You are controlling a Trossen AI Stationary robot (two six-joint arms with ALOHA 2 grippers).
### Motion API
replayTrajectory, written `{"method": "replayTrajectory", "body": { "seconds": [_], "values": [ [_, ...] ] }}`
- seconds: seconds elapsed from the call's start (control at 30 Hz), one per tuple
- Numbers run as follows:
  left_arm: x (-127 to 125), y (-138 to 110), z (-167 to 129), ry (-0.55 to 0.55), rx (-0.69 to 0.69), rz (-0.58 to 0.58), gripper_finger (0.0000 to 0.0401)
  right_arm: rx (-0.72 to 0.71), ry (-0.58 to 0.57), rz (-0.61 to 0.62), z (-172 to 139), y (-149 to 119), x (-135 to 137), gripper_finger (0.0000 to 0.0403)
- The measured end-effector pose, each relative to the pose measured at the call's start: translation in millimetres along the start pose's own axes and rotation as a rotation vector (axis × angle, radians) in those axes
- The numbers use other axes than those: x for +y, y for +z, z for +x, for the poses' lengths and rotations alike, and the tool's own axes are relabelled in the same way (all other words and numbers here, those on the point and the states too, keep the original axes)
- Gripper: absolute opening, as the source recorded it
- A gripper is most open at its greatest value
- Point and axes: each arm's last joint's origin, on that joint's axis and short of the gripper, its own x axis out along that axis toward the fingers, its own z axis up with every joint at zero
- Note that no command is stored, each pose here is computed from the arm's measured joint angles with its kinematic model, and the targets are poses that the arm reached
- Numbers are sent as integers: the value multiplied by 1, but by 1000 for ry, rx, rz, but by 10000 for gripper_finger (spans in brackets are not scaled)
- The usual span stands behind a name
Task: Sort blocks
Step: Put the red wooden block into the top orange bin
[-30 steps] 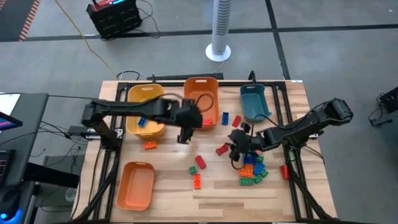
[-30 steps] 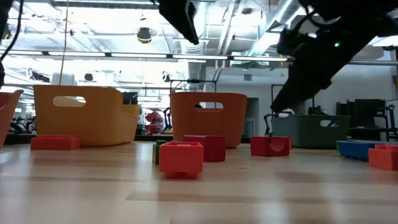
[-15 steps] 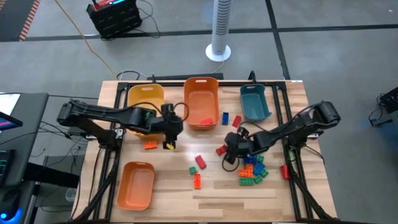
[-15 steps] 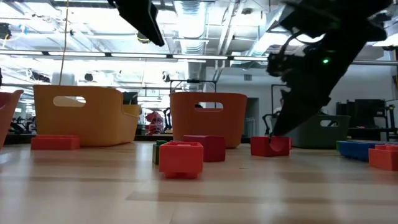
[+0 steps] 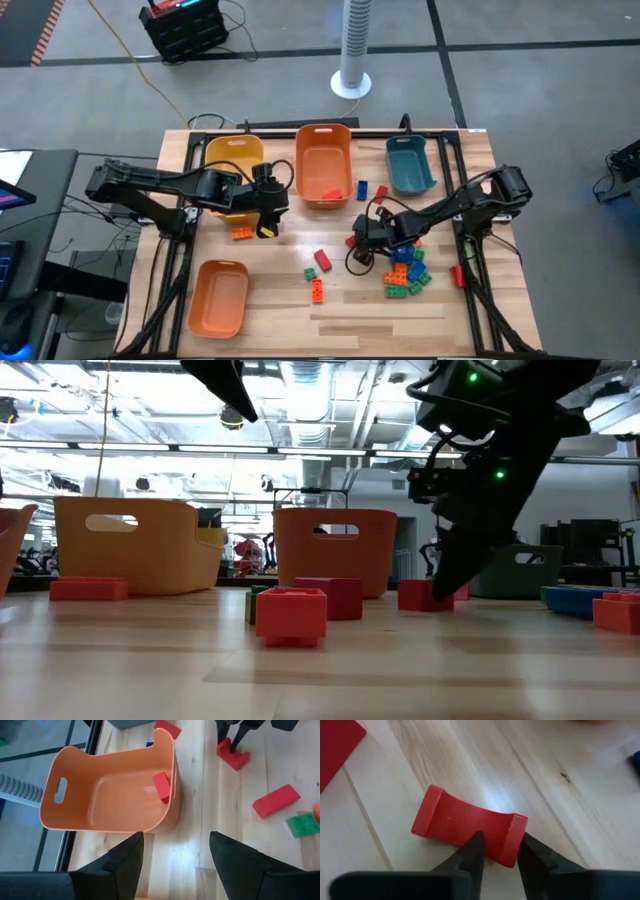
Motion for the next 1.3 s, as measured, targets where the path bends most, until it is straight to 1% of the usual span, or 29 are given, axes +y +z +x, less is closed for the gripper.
{"method": "replayTrajectory", "body": {
  "seconds": [0.13, 0.23, 0.37, 0.47, 0.6, 0.77, 0.83, 0.87, 0.97, 1.07, 1.17, 1.23, 1.3],
  "values": [
    [-1, 0, 0, -3, 2, 5, 221, -18, 12, -26, -4, 2, -1, 57],
    [-1, -1, 0, -3, 12, 10, 221, -39, 26, -40, -10, 6, -2, 35],
    [-1, -3, 0, -3, 31, 19, 221, -56, 37, -66, -19, 9, -7, 25],
    [-1, -4, 0, -3, 41, 23, 221, -119, 69, -67, -35, 18, -11, 26],
    [-1, -4, 0, -3, 42, 23, 221, -253, 114, -98, -56, 35, -21, 27],
    [-1, -4, 0, -3, 41, 29, 221, -531, 180, -120, -78, 70, -36, 26],
    [-1, -4, 0, -3, 41, 29, 221, -610, 177, -116, -81, 82, -45, 26],
    [-1, -4, 0, -3, 41, 29, 221, -626, 157, -116, -80, 88, -51, 26],
    [-1, -4, 0, -3, 42, 30, 221, -590, 76, -104, -68, 107, -71, 26],
    [-1, -5, 0, -4, 46, 37, 221, -506, 47, -112, -52, 127, -88, 26],
    [-1, -5, 0, -4, 47, 43, 221, -440, 6, -101, -43, 149, -103, 28],
    [-1, -5, 0, -4, 48, 44, 221, -382, -22, -104, -36, 160, -111, 35],
    [-1, -5, 0, -4, 52, 46, 221, -335, -10, -104, -31, 168, -118, 48]
  ]
}}
